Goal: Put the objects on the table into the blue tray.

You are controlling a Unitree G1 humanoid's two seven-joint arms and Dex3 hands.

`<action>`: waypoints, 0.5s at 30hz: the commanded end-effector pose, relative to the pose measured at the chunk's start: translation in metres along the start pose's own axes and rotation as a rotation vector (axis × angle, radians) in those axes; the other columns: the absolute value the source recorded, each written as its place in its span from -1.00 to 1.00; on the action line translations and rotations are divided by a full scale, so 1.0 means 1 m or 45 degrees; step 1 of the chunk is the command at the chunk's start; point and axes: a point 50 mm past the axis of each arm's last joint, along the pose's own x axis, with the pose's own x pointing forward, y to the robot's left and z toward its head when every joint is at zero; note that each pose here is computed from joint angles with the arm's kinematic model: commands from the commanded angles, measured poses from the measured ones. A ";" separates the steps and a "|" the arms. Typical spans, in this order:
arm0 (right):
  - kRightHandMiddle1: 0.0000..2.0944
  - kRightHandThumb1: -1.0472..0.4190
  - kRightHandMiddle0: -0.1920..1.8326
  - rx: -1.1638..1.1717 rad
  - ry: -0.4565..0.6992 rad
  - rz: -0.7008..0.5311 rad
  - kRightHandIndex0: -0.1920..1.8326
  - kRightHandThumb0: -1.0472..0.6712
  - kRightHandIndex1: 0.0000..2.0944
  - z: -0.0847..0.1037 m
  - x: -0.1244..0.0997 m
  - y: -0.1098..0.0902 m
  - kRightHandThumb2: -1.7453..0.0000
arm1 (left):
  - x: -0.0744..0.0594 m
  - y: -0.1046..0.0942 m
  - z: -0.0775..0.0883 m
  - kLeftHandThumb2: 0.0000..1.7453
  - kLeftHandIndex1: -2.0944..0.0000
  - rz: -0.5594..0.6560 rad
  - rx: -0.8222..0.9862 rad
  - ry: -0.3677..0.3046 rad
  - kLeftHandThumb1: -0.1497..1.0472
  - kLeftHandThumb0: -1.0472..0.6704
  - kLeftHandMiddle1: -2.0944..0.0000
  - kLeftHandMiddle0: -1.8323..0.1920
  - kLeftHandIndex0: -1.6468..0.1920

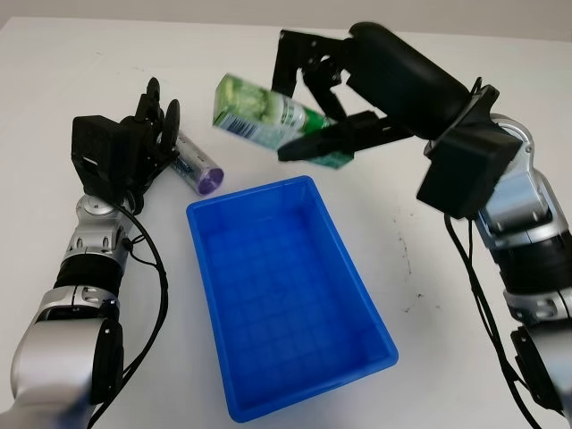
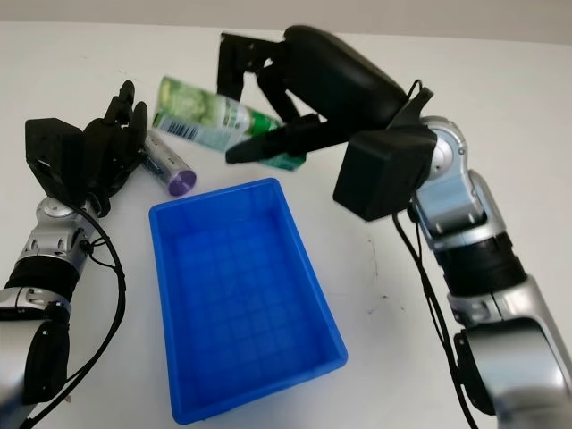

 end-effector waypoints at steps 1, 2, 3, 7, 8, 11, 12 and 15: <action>1.00 -0.96 0.07 0.021 0.023 0.073 0.39 -0.25 1.00 0.004 -0.005 0.003 0.95 | 0.001 0.002 0.003 -0.24 1.00 0.004 0.002 -0.014 1.00 -0.72 1.00 1.00 1.00; 1.00 -0.95 0.08 0.021 0.030 0.106 0.40 -0.24 1.00 0.006 -0.006 0.005 0.95 | 0.001 0.002 0.003 -0.24 1.00 0.002 -0.002 -0.015 1.00 -0.72 1.00 1.00 1.00; 1.00 -0.94 0.09 0.011 0.039 0.136 0.39 -0.24 1.00 0.006 -0.006 0.008 0.95 | 0.001 0.002 0.003 -0.24 1.00 0.001 -0.004 -0.017 1.00 -0.72 1.00 1.00 1.00; 1.00 -0.95 0.08 -0.002 0.081 0.289 0.36 -0.26 1.00 0.007 -0.006 0.017 0.94 | 0.001 0.002 0.003 -0.24 1.00 0.001 -0.003 -0.018 1.00 -0.71 1.00 1.00 1.00; 1.00 -0.96 0.02 -0.002 0.100 0.339 0.33 -0.27 1.00 0.006 -0.006 0.019 0.94 | 0.001 0.002 0.003 -0.24 1.00 0.000 -0.002 -0.019 1.00 -0.71 1.00 1.00 1.00; 1.00 -0.96 -0.20 0.002 0.115 0.463 0.04 -0.32 1.00 0.004 -0.006 0.023 0.94 | 0.001 0.002 0.004 -0.23 1.00 0.002 -0.007 -0.018 1.00 -0.71 1.00 1.00 1.00; 0.95 -0.95 -0.29 -0.003 0.107 0.498 -0.14 -0.34 0.98 0.003 -0.006 0.024 0.94 | 0.002 0.002 0.004 -0.23 1.00 0.003 -0.009 -0.019 1.00 -0.71 1.00 1.00 1.00; 0.48 -0.91 -0.51 -0.016 0.059 0.552 -0.52 -0.39 0.66 -0.001 -0.006 0.026 0.94 | 0.002 0.002 0.004 -0.23 1.00 0.002 -0.007 -0.019 1.00 -0.71 1.00 1.00 1.00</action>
